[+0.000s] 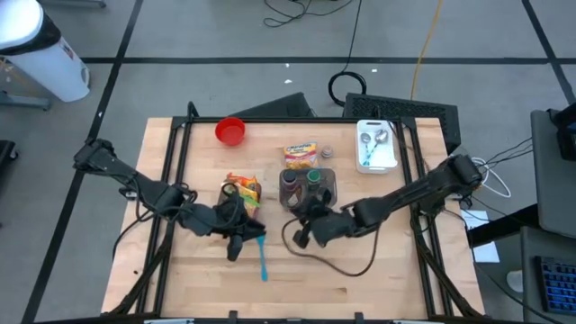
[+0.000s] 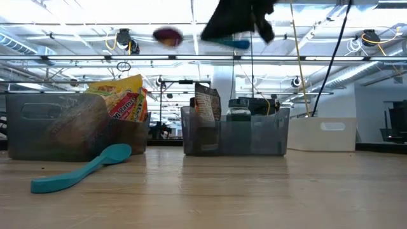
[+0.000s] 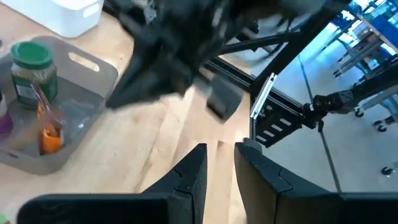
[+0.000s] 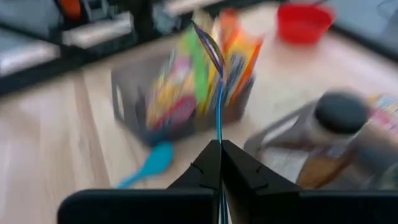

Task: Pick & Place Food Item
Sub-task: Put the blue spoon into the white bin

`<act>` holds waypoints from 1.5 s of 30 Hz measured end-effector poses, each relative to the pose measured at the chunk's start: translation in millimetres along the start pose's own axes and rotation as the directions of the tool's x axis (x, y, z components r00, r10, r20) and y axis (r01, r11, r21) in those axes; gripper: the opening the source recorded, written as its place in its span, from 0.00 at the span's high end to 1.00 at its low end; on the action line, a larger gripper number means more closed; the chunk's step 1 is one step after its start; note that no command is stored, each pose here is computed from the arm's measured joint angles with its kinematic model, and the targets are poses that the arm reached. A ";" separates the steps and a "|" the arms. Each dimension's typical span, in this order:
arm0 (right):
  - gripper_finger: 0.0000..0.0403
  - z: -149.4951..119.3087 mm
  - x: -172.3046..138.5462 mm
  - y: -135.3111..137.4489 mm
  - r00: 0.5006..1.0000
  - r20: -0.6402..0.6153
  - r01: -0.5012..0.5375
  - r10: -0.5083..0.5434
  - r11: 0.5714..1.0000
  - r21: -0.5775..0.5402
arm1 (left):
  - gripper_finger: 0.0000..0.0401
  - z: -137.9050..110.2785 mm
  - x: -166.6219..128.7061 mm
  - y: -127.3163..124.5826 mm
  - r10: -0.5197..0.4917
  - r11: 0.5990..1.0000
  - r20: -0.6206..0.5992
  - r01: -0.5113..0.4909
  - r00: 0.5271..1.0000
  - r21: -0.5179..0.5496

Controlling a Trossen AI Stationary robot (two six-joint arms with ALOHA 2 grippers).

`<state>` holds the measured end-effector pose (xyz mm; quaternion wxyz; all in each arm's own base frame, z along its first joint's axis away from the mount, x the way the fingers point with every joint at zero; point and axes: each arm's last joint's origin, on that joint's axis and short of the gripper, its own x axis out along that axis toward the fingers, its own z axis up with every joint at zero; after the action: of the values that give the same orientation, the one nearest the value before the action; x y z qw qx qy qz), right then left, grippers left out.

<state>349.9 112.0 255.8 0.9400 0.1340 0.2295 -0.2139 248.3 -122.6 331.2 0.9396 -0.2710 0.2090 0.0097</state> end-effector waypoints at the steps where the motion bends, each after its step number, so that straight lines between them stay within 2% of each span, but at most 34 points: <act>1: 1.00 7.4 -5.6 -2.8 1.000 0.027 0.005 -0.005 1.000 0.012 | 0.78 1.0 0.0 0.7 0.001 1.000 0.004 -0.001 1.000 0.006; 7: 1.00 48.5 -34.7 -28.2 0.991 0.136 0.009 -0.022 0.995 0.097 | 0.78 14.9 -4.7 6.7 -0.002 0.998 0.065 -0.002 0.998 0.057; 12: 1.00 78.1 -58.3 -53.6 0.956 0.261 0.084 -0.134 0.978 0.193 | 0.78 32.4 -15.4 17.2 0.011 0.991 0.135 -0.029 0.991 0.127; 18: 1.00 104.2 -90.0 -81.2 0.855 0.392 0.228 -0.339 0.926 0.302 | 0.78 55.4 -40.5 31.5 0.027 0.970 0.238 -0.082 0.971 0.227; 25: 1.00 112.0 -111.0 -95.6 0.756 0.432 0.361 -0.493 0.863 0.353 | 0.78 74.2 -71.3 46.0 0.047 0.952 0.343 -0.146 0.938 0.269; 31: 1.00 92.2 -111.1 -107.6 0.707 0.426 0.363 -0.564 0.807 0.467 | 0.78 79.0 -88.5 53.4 0.018 0.944 0.346 -0.130 0.938 0.302; 34: 1.00 75.4 -108.4 -115.3 0.706 0.425 0.316 -0.567 0.789 0.527 | 0.78 78.2 -92.5 56.7 0.017 0.943 0.323 -0.123 0.946 0.311; 38: 1.00 47.6 -103.7 -128.0 0.669 0.432 0.277 -0.605 0.742 0.610 | 0.78 76.3 -95.4 60.8 0.044 0.940 0.302 -0.142 0.952 0.311; 43: 1.00 16.0 -104.9 -146.5 0.658 0.452 0.178 -0.603 0.707 0.685 | 0.78 75.9 -94.8 63.0 0.060 0.940 0.292 -0.153 0.954 0.306; 45: 1.00 4.4 -107.2 -154.5 0.636 0.458 0.151 -0.621 0.683 0.715 | 0.78 76.8 -95.2 63.7 0.062 0.938 0.299 -0.158 0.952 0.309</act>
<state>193.8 12.1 288.2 0.7830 0.2901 -0.1841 -0.5186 182.8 -19.8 395.8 0.9897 -0.0938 0.0853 0.0666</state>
